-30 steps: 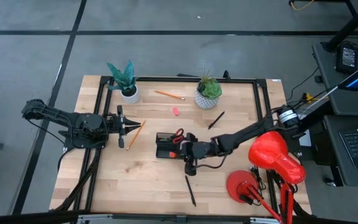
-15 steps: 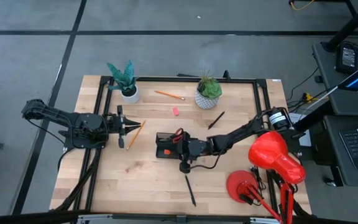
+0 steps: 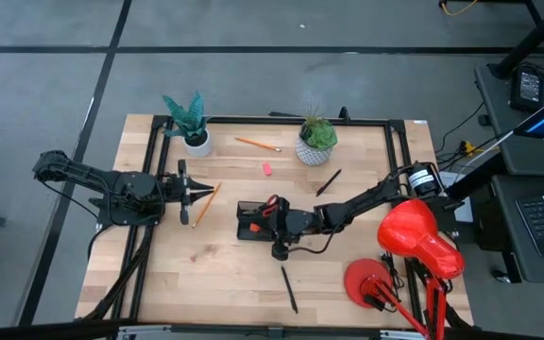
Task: Pick and place office supplies into organizer
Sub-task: Put the orange eraser into the desk organizer, then put the bottom orange pencil into the desk organizer
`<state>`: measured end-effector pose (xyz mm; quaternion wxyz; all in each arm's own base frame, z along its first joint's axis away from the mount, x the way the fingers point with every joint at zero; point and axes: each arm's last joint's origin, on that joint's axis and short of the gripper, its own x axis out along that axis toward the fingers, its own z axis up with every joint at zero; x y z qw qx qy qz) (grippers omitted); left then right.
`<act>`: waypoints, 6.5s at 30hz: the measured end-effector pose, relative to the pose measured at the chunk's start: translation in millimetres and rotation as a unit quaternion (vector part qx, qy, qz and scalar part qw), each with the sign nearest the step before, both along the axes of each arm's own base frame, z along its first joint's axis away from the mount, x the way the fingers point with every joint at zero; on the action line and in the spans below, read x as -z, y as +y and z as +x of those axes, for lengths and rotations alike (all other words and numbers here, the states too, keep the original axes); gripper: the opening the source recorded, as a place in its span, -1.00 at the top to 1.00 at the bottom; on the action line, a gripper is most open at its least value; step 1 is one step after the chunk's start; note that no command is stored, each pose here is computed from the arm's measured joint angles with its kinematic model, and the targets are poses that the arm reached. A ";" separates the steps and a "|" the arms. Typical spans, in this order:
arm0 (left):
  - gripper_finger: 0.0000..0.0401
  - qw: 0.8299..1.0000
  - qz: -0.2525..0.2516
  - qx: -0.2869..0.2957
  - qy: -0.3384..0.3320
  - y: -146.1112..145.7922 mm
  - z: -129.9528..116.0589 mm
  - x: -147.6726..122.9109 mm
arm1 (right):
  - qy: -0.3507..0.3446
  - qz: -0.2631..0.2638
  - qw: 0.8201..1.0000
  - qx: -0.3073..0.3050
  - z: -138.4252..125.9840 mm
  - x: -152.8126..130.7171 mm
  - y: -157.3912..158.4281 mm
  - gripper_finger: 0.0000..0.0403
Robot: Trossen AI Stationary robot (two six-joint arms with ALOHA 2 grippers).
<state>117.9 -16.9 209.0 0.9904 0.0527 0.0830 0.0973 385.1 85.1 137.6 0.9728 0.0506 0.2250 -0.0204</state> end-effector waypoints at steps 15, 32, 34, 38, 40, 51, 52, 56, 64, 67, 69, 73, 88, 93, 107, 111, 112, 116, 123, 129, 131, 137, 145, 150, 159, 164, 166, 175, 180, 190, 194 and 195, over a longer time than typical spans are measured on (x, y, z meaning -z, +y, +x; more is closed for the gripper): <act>0.83 1.000 -0.006 0.000 -0.012 -0.1 0.3 -2.1 | -0.001 0.007 1.000 0.011 1.2 -0.4 -5.9 0.29; 0.85 1.000 0.011 0.005 -0.011 -0.3 0.5 -2.6 | 0.016 -0.019 1.000 -0.009 -46.2 -68.1 41.1 0.67; 0.85 1.000 0.009 0.017 -0.011 -1.0 0.5 -2.5 | 0.025 -0.023 0.999 0.001 -53.6 -75.8 40.2 0.77; 0.90 0.997 0.024 0.072 0.006 -4.5 2.8 0.2 | 0.041 -0.025 0.999 0.007 -66.8 -91.6 33.8 0.96; 0.94 0.997 0.028 0.075 0.016 -5.1 4.6 2.1 | 0.051 -0.030 0.998 0.009 -74.2 -99.4 28.6 0.97; 0.99 0.996 0.007 0.037 0.085 -7.8 22.4 -0.1 | 0.027 -0.055 0.997 0.044 -120.3 -80.6 -15.5 0.99; 0.99 0.995 0.005 0.030 0.094 -7.8 23.7 -2.5 | 0.014 -0.053 0.997 0.046 -125.8 -76.7 -18.4 0.99; 0.99 0.991 -0.017 -0.027 0.127 -6.0 26.0 -13.3 | -0.032 -0.049 0.997 0.049 -144.5 -60.1 -28.1 0.98; 0.99 0.980 -0.054 -0.091 0.169 -5.6 33.9 -20.3 | -0.071 -0.084 0.992 0.060 -163.4 -36.6 -46.7 0.99; 0.99 0.976 -0.059 -0.103 0.180 -4.0 38.4 -16.3 | -0.067 -0.096 0.991 0.070 -166.4 -30.8 -54.6 0.98; 0.99 0.972 -0.068 -0.118 0.193 -1.9 41.9 -11.5 | -0.062 -0.094 0.990 0.082 -170.1 -24.6 -60.1 0.99; 0.99 0.958 -0.086 -0.142 0.235 3.0 44.8 -0.3 | -0.088 -0.072 0.990 0.087 -178.5 -16.1 -65.6 0.99; 0.99 0.859 -0.223 -0.179 0.424 18.5 26.0 30.2 | -0.137 0.037 0.983 0.120 -189.8 -10.0 -67.0 0.98; 0.99 0.845 -0.246 -0.211 0.425 21.3 23.4 31.5 | -0.140 0.049 0.981 0.125 -189.6 -10.4 -67.0 0.98; 0.99 0.798 -0.240 -0.234 0.501 6.3 69.4 17.9 | -0.133 -0.027 0.981 0.141 -190.0 -10.5 -70.6 0.98; 0.99 0.777 -0.252 -0.251 0.519 5.5 83.3 19.9 | -0.129 -0.040 0.980 0.145 -189.9 -10.1 -73.6 0.98; 0.99 0.776 -0.252 -0.253 0.520 5.4 85.9 20.9 | -0.128 -0.040 0.980 0.145 -189.9 -9.9 -73.8 0.98; 0.93 0.777 -0.255 -0.256 0.515 6.4 92.0 23.7 | -0.124 -0.044 0.981 0.144 -190.1 -9.2 -73.8 0.98; 0.73 0.758 -0.302 -0.272 0.511 11.9 92.4 24.6 | -0.107 -0.056 0.983 0.140 -190.6 -6.3 -73.9 0.98; 0.52 0.765 -0.313 -0.279 0.488 17.5 96.5 24.1 | -0.105 -0.052 0.983 0.141 -190.8 -5.8 -73.8 0.98; 0.45 0.767 -0.314 -0.279 0.485 17.8 97.2 24.0 | -0.099 -0.045 0.984 0.144 -191.2 -4.3 -73.9 0.98; 0.31 0.764 -0.304 -0.290 0.490 19.5 95.0 24.2 | -0.093 -0.026 0.984 0.151 -191.7 -2.4 -73.9 0.98; 0.29 0.748 -0.312 -0.300 0.503 29.2 97.2 30.7 | -0.093 -0.019 0.985 0.147 -191.6 -2.4 -73.2 0.98; 0.29 0.732 -0.306 -0.311 0.524 36.1 100.7 41.7 | -0.093 -0.002 0.987 0.129 -191.3 -2.2 -72.0 0.98; 0.28 0.702 -0.321 -0.311 0.555 47.3 109.4 64.9 | -0.093 -0.002 0.988 0.125 -191.3 -2.2 -71.7 0.98; 0.29 0.686 -0.338 -0.315 0.562 55.2 113.2 75.1 | -0.092 -0.003 0.988 0.125 -191.3 -2.1 -71.7 0.98; 0.29 0.675 -0.347 -0.315 0.569 57.5 113.5 78.8 | -0.092 -0.003 0.988 0.125 -191.3 -2.1 -71.7 0.98; 0.29 0.665 -0.367 -0.331 0.560 60.6 114.6 82.1 | -0.092 -0.003 0.988 0.125 -191.3 -2.0 -71.7 0.98; 0.29 0.668 -0.363 -0.340 0.553 57.7 115.5 82.6 | -0.092 -0.003 0.988 0.125 -191.3 -2.1 -71.7 0.98; 0.35 0.677 -0.354 -0.342 0.548 47.6 112.9 86.7 | -0.093 -0.002 0.988 0.125 -191.2 -2.3 -71.7 0.98; 0.49 0.683 -0.350 -0.334 0.547 47.2 113.0 86.3 | -0.103 0.001 0.987 0.126 -190.7 -4.1 -71.6 0.98; 0.53 0.687 -0.347 -0.332 0.545 47.2 113.3 86.0 | -0.104 0.001 0.987 0.126 -190.6 -4.3 -71.6 0.98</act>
